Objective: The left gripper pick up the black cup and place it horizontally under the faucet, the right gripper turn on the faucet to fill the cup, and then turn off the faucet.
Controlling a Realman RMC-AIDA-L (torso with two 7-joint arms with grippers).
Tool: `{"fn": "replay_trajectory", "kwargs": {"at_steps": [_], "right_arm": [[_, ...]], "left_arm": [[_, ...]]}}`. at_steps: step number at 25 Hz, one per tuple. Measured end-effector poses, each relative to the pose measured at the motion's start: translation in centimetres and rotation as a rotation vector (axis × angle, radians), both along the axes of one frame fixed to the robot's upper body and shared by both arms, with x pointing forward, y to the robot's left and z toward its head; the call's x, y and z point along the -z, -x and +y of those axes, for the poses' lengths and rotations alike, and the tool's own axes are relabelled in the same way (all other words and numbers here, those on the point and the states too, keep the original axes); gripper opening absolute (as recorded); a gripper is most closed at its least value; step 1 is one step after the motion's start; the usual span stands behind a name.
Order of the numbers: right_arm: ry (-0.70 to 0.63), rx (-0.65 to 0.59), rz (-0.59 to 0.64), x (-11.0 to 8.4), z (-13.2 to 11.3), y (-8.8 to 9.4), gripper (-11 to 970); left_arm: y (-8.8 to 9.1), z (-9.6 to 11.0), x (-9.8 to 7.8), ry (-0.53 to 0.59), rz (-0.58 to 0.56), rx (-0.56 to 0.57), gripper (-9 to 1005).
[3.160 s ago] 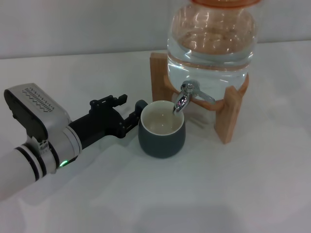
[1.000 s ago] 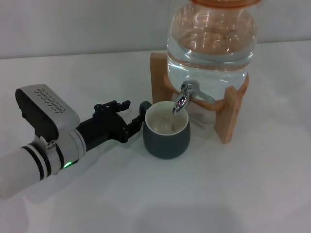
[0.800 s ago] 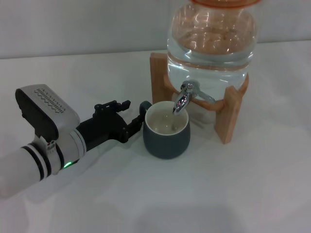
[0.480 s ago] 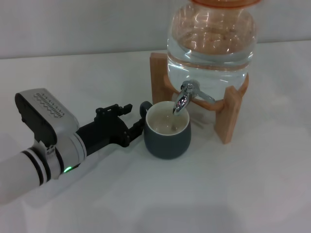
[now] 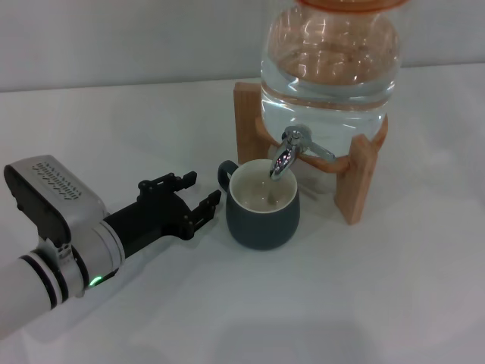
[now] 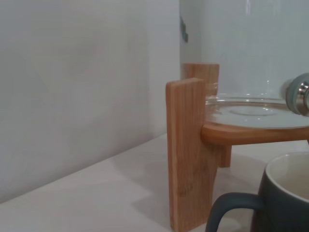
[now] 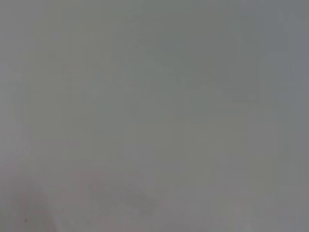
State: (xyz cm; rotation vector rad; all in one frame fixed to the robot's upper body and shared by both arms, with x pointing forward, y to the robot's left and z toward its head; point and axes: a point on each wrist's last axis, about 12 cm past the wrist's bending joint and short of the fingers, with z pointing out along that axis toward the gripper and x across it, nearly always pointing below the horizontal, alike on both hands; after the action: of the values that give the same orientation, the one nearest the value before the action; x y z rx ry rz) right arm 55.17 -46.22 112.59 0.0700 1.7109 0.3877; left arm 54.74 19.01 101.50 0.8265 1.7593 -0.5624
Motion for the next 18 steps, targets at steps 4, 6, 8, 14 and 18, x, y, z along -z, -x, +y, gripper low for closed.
{"fn": "replay_trajectory", "kwargs": {"at_steps": [4,6,8,14,18], "right_arm": [[-0.002,-0.003,0.000,0.0,0.0,0.0,841],[-0.002,-0.003,0.000,0.0,0.0,0.0,841],[-0.002,-0.002,0.001,0.0,0.0,0.0,841],[-0.003,0.002,0.005,0.1,-0.1,0.1,841],[-0.001,0.005,0.008,0.1,-0.4,0.2,841]], "left_arm": [[0.0,0.1,0.1,-0.002,0.002,-0.005,527],[0.0,0.3,0.2,-0.004,0.006,-0.016,527],[0.0,0.8,0.3,-0.004,0.012,-0.041,527],[0.4,2.4,0.7,0.004,0.026,-0.103,527],[0.5,3.0,0.7,0.015,0.027,-0.132,527]]}}
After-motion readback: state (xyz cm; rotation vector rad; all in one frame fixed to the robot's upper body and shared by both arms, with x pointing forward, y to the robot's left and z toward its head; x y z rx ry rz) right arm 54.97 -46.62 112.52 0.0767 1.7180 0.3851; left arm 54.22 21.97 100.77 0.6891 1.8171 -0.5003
